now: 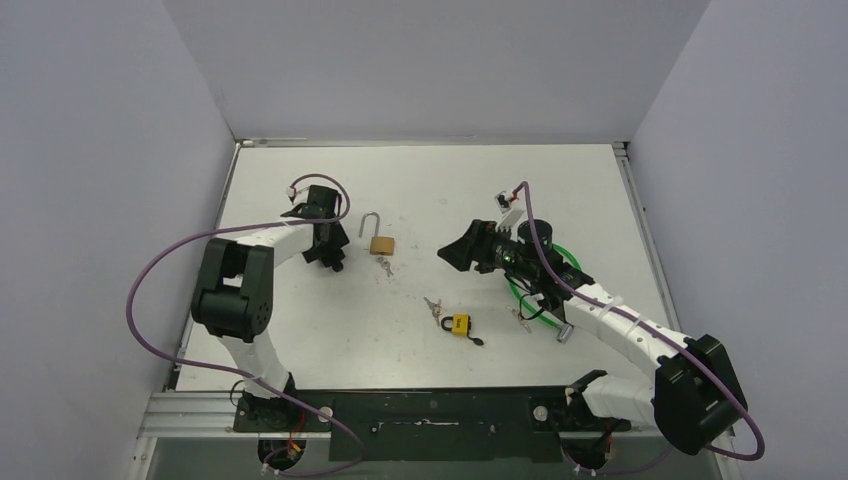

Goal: Unlock with the key

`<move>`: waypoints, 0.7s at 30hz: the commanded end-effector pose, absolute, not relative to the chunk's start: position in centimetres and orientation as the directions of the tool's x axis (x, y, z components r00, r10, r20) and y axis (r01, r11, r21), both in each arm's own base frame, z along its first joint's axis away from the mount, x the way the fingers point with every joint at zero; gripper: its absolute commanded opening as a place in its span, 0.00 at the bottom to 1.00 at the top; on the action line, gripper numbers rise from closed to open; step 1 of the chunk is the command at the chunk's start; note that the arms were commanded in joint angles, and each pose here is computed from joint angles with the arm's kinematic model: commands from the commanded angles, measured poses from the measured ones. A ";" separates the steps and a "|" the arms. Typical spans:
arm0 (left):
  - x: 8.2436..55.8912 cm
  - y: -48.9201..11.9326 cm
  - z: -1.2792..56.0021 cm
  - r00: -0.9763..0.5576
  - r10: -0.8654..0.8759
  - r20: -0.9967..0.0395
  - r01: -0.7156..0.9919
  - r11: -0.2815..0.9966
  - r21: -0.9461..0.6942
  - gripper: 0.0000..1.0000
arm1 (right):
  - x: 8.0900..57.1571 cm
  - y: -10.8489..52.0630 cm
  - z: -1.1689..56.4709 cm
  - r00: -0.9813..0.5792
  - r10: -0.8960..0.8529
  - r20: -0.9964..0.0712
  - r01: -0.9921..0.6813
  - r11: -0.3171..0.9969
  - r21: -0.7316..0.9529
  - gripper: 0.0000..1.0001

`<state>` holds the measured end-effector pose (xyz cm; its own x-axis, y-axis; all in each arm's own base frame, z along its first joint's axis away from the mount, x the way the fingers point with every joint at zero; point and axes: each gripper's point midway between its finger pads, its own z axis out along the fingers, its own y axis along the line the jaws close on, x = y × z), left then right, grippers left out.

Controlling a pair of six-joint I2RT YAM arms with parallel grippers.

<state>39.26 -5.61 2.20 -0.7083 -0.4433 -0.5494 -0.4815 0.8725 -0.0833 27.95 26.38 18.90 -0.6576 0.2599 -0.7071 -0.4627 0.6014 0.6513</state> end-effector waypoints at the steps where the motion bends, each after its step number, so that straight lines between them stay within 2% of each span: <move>1: 41.7 -5.6 6.9 -0.611 -0.457 -0.646 -0.465 0.868 -0.175 0.63 | 28.4 24.5 16.8 -0.661 0.249 -0.708 -0.387 0.696 0.605 0.73; 6: 41.2 -6.0 10.5 -0.574 -0.457 -0.680 -0.419 0.877 -0.235 0.74 | 27.6 21.0 11.9 -0.728 0.189 -0.659 -0.226 0.841 0.491 0.72; 11: 39.8 -8.2 13.3 -0.589 -0.430 -0.685 -0.284 0.903 -0.323 0.75 | 25.6 18.1 8.5 -0.780 0.112 -0.616 -0.164 0.913 0.374 0.72; 15: 37.7 -10.8 14.6 -0.625 -0.385 -0.679 -0.151 0.913 -0.378 0.75 | 24.0 18.4 7.0 -0.805 0.041 -0.592 -0.206 0.916 0.343 0.70; 21: 34.1 -13.3 15.9 -0.647 -0.330 -0.688 -0.027 0.911 -0.412 0.75 | 24.3 22.5 7.1 -0.778 -0.074 -0.624 -0.284 0.927 0.245 0.66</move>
<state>35.62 -11.38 13.45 -0.6543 -0.3697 -0.6597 -0.1532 0.9190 -0.3632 22.69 20.35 6.02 -0.8239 -0.0237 -0.5663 -0.2478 0.9136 0.3223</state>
